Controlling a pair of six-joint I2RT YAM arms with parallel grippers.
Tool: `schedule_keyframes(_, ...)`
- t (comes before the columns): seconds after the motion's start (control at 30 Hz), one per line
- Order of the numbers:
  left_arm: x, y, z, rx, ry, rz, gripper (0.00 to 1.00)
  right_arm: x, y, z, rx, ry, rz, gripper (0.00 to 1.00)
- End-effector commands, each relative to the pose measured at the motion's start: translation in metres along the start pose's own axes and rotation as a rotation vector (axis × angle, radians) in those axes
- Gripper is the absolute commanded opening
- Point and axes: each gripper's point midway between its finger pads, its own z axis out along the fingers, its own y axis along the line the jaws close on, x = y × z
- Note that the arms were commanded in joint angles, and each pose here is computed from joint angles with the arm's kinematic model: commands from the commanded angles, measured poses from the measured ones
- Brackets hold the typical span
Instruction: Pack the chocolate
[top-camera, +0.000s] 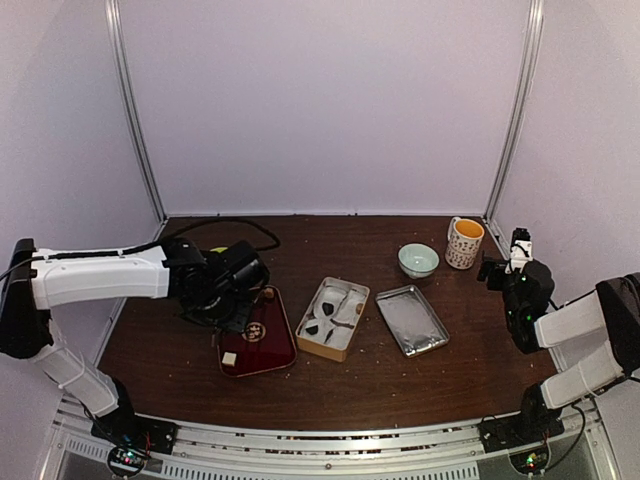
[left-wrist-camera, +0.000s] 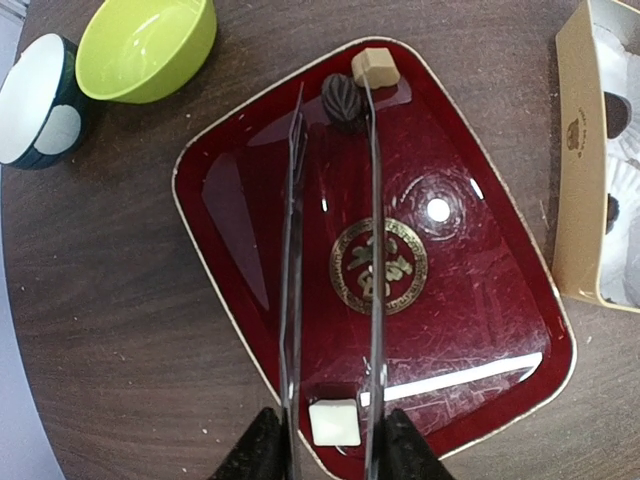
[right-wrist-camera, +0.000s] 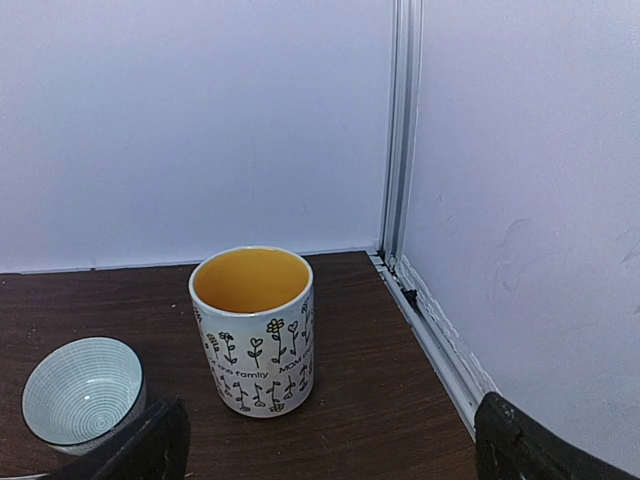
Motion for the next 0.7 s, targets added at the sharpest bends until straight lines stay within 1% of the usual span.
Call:
schedule_keyframes(0.0, -0.016, -0.010, -0.002, 0.036, -0.033, -0.015, 0.33, -0.005, -0.003, 0.003, 0.015, -0.012, 0.014, 1.00)
schedule_keyframes(0.3, -0.017, -0.011, 0.007, 0.029, -0.025, -0.015, 0.32, -0.005, -0.003, 0.003, 0.016, -0.012, 0.015, 1.00)
schedule_keyframes(0.47, -0.018, -0.010, 0.004, 0.033, -0.027, -0.019, 0.25, -0.005, -0.003, 0.003, 0.015, -0.011, 0.014, 1.00)
schedule_keyframes(0.57, -0.020, -0.006, -0.003, 0.034, -0.039, -0.027, 0.19, -0.005, -0.003, 0.003, 0.015, -0.011, 0.014, 1.00)
schedule_keyframes(0.67, -0.022, -0.002, -0.014, 0.045, -0.058, -0.038, 0.17, -0.005, -0.003, 0.003, 0.014, -0.012, 0.014, 1.00)
